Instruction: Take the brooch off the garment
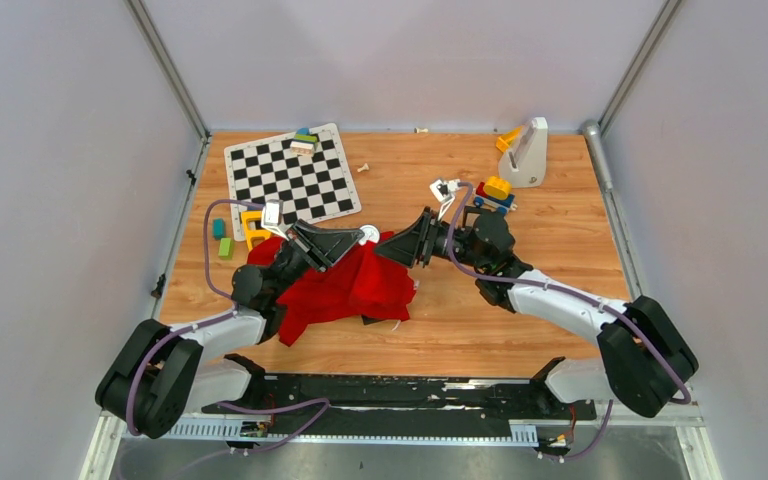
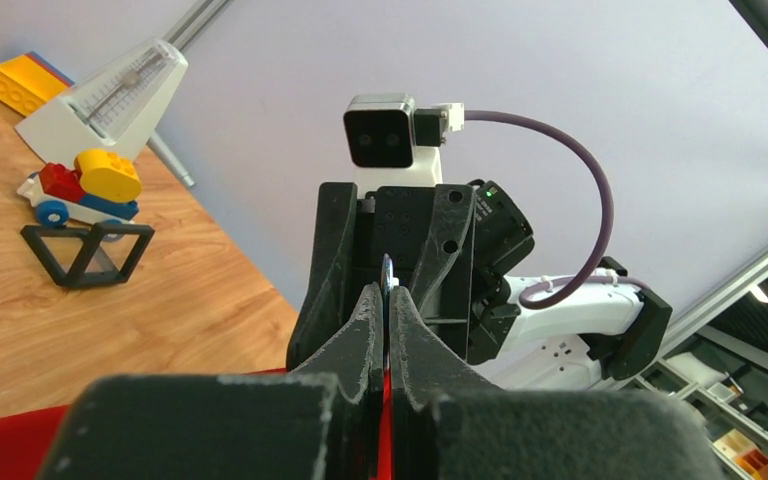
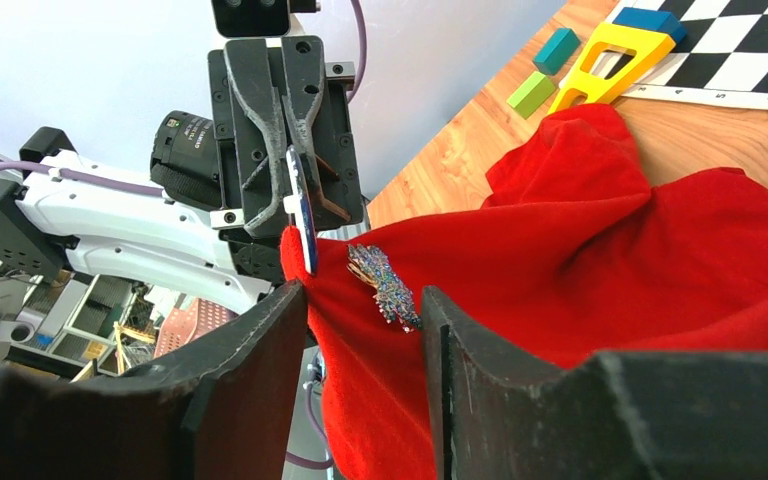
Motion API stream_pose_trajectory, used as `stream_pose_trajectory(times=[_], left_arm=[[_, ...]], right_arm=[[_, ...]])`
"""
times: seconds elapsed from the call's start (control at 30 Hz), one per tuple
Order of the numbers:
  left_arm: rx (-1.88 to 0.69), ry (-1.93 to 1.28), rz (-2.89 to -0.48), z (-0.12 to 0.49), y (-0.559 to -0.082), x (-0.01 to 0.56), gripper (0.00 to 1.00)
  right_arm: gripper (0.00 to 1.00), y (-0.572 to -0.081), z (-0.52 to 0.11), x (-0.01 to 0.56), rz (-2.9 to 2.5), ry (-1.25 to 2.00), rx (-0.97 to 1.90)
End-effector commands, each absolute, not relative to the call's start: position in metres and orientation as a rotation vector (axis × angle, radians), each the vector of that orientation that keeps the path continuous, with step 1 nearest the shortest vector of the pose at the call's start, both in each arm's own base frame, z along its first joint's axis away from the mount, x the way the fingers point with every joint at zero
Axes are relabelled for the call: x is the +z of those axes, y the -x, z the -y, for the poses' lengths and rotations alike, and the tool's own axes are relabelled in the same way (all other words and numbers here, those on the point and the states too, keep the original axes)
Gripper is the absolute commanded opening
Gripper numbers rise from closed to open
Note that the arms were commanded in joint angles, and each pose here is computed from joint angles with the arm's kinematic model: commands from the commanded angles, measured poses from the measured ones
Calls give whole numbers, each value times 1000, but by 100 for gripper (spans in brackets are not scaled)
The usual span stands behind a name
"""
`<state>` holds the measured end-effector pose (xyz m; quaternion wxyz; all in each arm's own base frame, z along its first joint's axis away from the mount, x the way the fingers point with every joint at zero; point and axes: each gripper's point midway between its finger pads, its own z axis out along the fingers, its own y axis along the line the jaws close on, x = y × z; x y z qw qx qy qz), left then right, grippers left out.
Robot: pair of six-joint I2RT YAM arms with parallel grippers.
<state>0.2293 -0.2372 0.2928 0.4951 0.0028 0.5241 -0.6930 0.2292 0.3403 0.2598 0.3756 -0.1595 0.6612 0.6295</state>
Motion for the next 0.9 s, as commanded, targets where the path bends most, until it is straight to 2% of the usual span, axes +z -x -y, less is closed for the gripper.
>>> stream_pose_trajectory(times=[0.0,0.17,0.3,0.53,0.57,0.63,0.7,0.8,0.83,0.87], left_arm=[[-1701,-71,-1139,233,-217,326,0],[-1706,-72,-1134,233,-216,328,0],[-1711,-74,-1132,233,-216,329,0],[-1708,-79,-1128,233,-215,329,0],[-1711,-79,-1127,233,-215,330,0],[-1715,-77,-1124,233,-215,330,0],[-1719,-74,-1120,232,-214,331,0],[-1717,-75,-1134,232,-213,329,3],[-1716,-69,-1182,233,-215,321,6],[-1716,-75,-1195,233,-214,321,15]], right_arm=[[46,-229,-339,286,-1565,416,1632],[45,-226,-344,296,-1520,449,1674],[32,-234,-349,302,-1531,429,1674],[32,-233,-352,304,-1520,430,1710],[30,-233,-352,304,-1520,431,1716],[12,-233,-353,304,-1521,435,1718],[4,-234,-353,304,-1526,435,1712],[0,-234,-350,302,-1560,434,1686],[0,-235,-348,301,-1579,432,1668],[0,-237,-346,298,-1616,420,1647]])
